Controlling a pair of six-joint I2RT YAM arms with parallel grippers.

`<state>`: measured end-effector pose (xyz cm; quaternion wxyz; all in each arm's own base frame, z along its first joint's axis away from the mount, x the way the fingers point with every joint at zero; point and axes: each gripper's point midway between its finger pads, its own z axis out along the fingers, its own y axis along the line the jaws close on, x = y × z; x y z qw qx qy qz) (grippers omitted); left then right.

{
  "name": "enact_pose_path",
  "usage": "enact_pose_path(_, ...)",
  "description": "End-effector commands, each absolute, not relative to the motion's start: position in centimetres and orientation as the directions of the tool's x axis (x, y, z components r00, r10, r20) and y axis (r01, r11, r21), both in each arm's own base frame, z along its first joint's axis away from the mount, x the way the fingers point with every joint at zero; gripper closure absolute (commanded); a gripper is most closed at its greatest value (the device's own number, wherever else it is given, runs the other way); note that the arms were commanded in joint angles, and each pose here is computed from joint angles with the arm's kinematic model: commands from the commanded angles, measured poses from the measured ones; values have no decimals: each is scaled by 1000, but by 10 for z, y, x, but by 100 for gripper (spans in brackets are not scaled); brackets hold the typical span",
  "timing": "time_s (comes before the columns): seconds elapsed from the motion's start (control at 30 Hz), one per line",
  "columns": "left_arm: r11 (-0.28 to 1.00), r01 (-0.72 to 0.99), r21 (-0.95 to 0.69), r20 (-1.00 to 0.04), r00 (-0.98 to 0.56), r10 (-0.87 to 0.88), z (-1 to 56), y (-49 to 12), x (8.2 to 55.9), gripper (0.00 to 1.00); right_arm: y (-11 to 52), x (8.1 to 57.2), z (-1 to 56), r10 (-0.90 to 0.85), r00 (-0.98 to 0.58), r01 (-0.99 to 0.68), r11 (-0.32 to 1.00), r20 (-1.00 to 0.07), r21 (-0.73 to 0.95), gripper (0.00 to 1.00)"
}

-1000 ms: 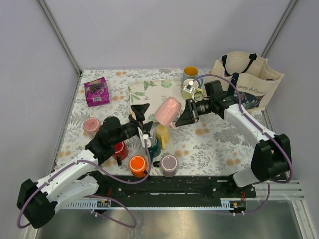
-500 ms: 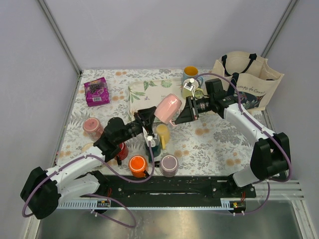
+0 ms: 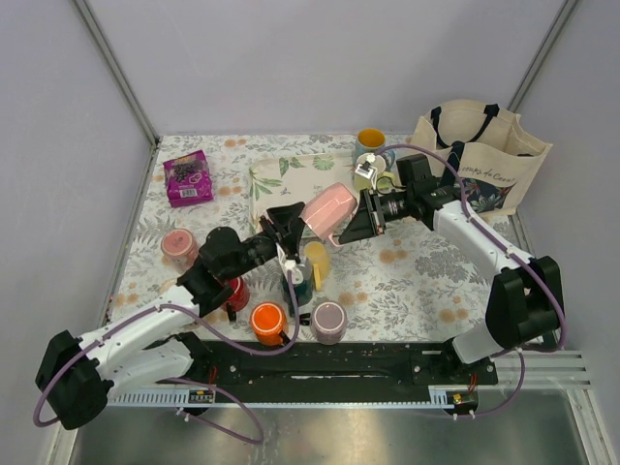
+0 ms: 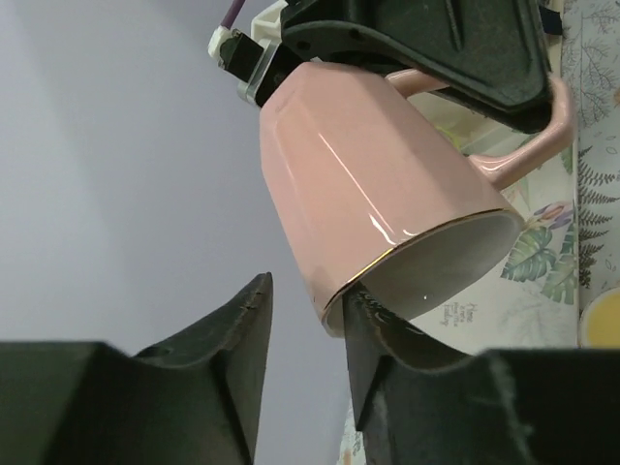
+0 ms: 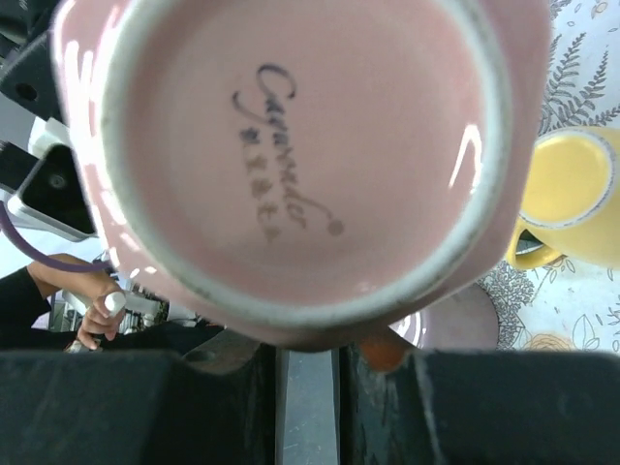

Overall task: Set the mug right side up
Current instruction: Turn over the cup at the center of the board.

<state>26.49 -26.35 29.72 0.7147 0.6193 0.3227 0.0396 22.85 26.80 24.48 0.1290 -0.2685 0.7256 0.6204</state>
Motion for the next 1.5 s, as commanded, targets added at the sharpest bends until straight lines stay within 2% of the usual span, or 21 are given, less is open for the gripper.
enact_pose_path(0.0,312,108,944,-247,859,449,322,-258,261,52,271,236,266,-217,-758,-629,-5,-615,777,100)
enact_pose_path(0.03,319,49,947,-197,870,452,326,-260,261,50,272,236,266,-218,-761,-624,-13,-612,781,100)
enact_pose_path(0.07,318,2,948,-156,874,460,329,-261,263,52,272,236,267,-218,-764,-619,-20,-608,785,100)
enact_pose_path(0.17,298,-69,952,-88,870,485,333,-267,271,74,273,237,267,-218,-766,-616,-24,-605,788,100)
enact_pose_path(0.3,283,-62,957,-87,870,485,333,-270,274,98,273,238,266,-217,-770,-611,-20,-600,791,100)
enact_pose_path(0.33,271,-49,961,-93,869,486,329,-271,275,100,273,240,265,-213,-769,-615,-9,-602,789,100)
enact_pose_path(0.4,230,6,973,-123,859,497,321,-272,280,100,273,244,262,-200,-768,-625,26,-608,780,100)
enact_pose_path(0.43,220,41,975,-148,854,498,319,-273,280,100,272,246,261,-192,-767,-630,41,-613,776,96)
enact_pose_path(0.47,203,82,976,-177,843,508,314,-271,282,100,271,249,261,-182,-764,-637,63,-619,769,80)
enact_pose_path(0.5,190,118,975,-200,836,511,311,-271,281,100,269,256,260,-163,-758,-649,100,-631,754,69)
enact_pose_path(0.57,170,204,964,-264,799,540,305,-266,283,100,265,269,266,-129,-728,-685,157,-673,711,54)
enact_pose_path(0.6,157,267,951,-308,768,562,300,-262,283,100,260,276,270,-111,-701,-711,185,-704,679,49)
enact_pose_path(0.67,167,392,904,-408,682,606,294,-252,283,100,250,291,275,-100,-639,-755,272,-763,597,46)
enact_pose_path(0.73,187,516,836,-499,574,650,286,-243,280,100,240,298,278,-146,-529,-822,333,-836,462,40)
enact_pose_path(0.9,311,736,601,-662,241,710,279,-233,274,100,219,294,295,-246,-173,-918,390,-954,66,32)
enact_pose_path(1.03,407,807,427,-729,41,683,274,-233,263,100,225,265,292,-381,57,-923,332,-923,-195,30)
enact_pose_path(1.13,497,806,321,-781,-71,621,270,-238,260,100,236,236,288,-448,188,-926,216,-874,-310,32)
enact_pose_path(1.23,549,807,215,-797,-180,576,264,-247,259,100,242,222,283,-493,292,-898,154,-820,-412,34)
enact_pose_path(1.4,588,797,140,-829,-231,510,270,-266,269,100,244,207,260,-574,365,-891,12,-733,-453,38)
enact_pose_path(1.47,583,803,123,-838,-232,495,278,-276,273,100,244,210,254,-609,367,-885,5,-703,-466,38)
